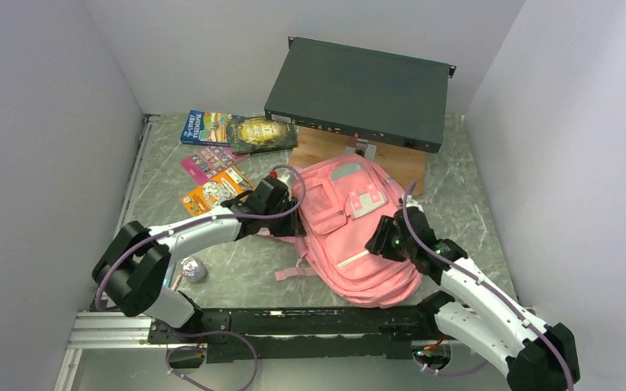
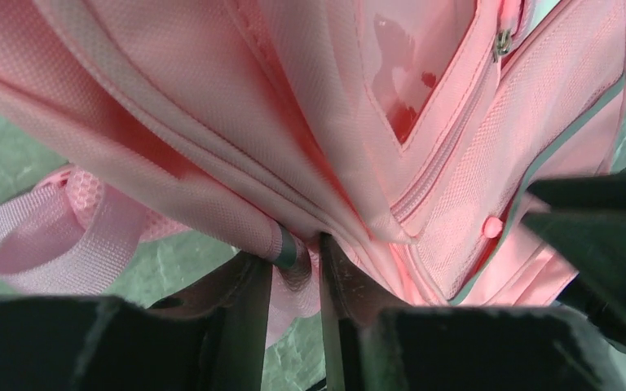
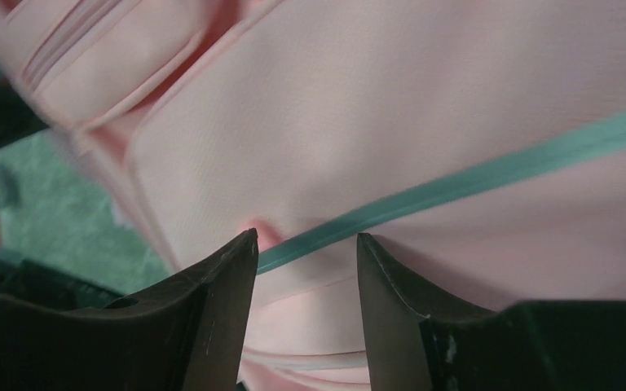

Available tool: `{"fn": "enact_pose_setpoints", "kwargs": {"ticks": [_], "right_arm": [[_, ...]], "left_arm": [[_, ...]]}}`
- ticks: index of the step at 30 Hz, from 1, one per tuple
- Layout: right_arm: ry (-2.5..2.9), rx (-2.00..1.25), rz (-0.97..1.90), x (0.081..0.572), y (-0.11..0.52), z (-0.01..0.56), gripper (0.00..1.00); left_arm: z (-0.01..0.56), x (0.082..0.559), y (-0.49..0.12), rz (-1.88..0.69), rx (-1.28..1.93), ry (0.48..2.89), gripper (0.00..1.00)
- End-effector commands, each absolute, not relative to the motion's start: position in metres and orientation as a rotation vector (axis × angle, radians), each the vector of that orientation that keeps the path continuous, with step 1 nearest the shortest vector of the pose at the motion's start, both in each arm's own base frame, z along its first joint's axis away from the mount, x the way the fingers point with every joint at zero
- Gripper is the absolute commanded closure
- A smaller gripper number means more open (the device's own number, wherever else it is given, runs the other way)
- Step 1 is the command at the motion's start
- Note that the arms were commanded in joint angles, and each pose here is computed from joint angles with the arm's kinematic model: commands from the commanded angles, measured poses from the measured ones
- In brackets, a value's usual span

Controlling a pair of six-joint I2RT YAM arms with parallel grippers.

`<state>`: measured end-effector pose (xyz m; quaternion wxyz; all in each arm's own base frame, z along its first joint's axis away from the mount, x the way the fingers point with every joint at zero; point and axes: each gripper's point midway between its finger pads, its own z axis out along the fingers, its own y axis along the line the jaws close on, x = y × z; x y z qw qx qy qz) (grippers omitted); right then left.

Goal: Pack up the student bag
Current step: Adjust the student bag at the center of the board.

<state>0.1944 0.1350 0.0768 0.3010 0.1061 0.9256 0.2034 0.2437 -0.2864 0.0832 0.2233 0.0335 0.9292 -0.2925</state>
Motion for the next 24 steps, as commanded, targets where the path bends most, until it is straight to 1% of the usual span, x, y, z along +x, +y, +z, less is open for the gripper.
{"fn": "enact_pose_setpoints", "kwargs": {"ticks": [1, 4, 7, 9, 10, 11, 13, 14, 16, 17, 19, 20, 21, 24], "right_arm": [[2.424, 0.177, 0.916, 0.174, 0.2, 0.093, 0.49], [2.371, 0.019, 1.056, 0.166, 0.236, 0.11, 0.45], [2.362, -0.151, 1.064, 0.164, 0.262, 0.127, 0.43], [2.35, -0.177, 1.012, 0.168, 0.265, 0.133, 0.42], [2.346, -0.163, 0.977, 0.172, 0.261, 0.135, 0.4], [2.331, -0.131, 0.929, 0.177, 0.254, 0.138, 0.35], [2.318, -0.059, 0.782, 0.188, 0.231, 0.14, 0.26], [2.307, -0.021, 0.712, 0.194, 0.218, 0.142, 0.21], [2.322, 0.086, 0.564, 0.202, 0.186, 0.137, 0.1], [2.322, 0.15, 0.507, 0.208, 0.17, 0.135, 0.07], [2.34, 0.304, 0.406, 0.218, 0.133, 0.127, 0.06], [2.343, 0.38, 0.379, 0.222, 0.116, 0.124, 0.06], [2.342, 0.433, 0.384, 0.224, 0.105, 0.122, 0.06], [2.329, 0.558, 0.376, 0.225, 0.078, 0.112, 0.07]], "left_arm": [[0.135, 0.295, -0.318, -0.859, 0.149, 2.354, 0.7], [0.136, 0.307, -0.313, -0.83, 0.137, 2.352, 0.71], [0.14, 0.315, -0.299, -0.814, 0.115, 2.329, 0.69], [0.144, 0.32, -0.286, -0.793, 0.114, 2.324, 0.65], [0.146, 0.32, -0.28, -0.777, 0.12, 2.324, 0.62], [0.149, 0.32, -0.274, -0.762, 0.134, 2.32, 0.56], [0.153, 0.314, -0.266, -0.738, 0.169, 2.334, 0.44], [0.155, 0.311, -0.264, -0.736, 0.185, 2.334, 0.37], [0.161, 0.299, -0.263, -0.776, 0.219, 2.32, 0.24], [0.16, 0.292, -0.263, -0.803, 0.226, 2.32, 0.18], [0.159, 0.278, -0.265, -0.873, 0.236, 2.321, 0.1], [0.157, 0.27, -0.268, -0.908, 0.227, 2.334, 0.07], [0.155, 0.262, -0.271, -0.94, 0.23, 2.341, 0.02], [0.143, 0.237, -0.287, -1.011, 0.253, 2.369, 0.0]]}}
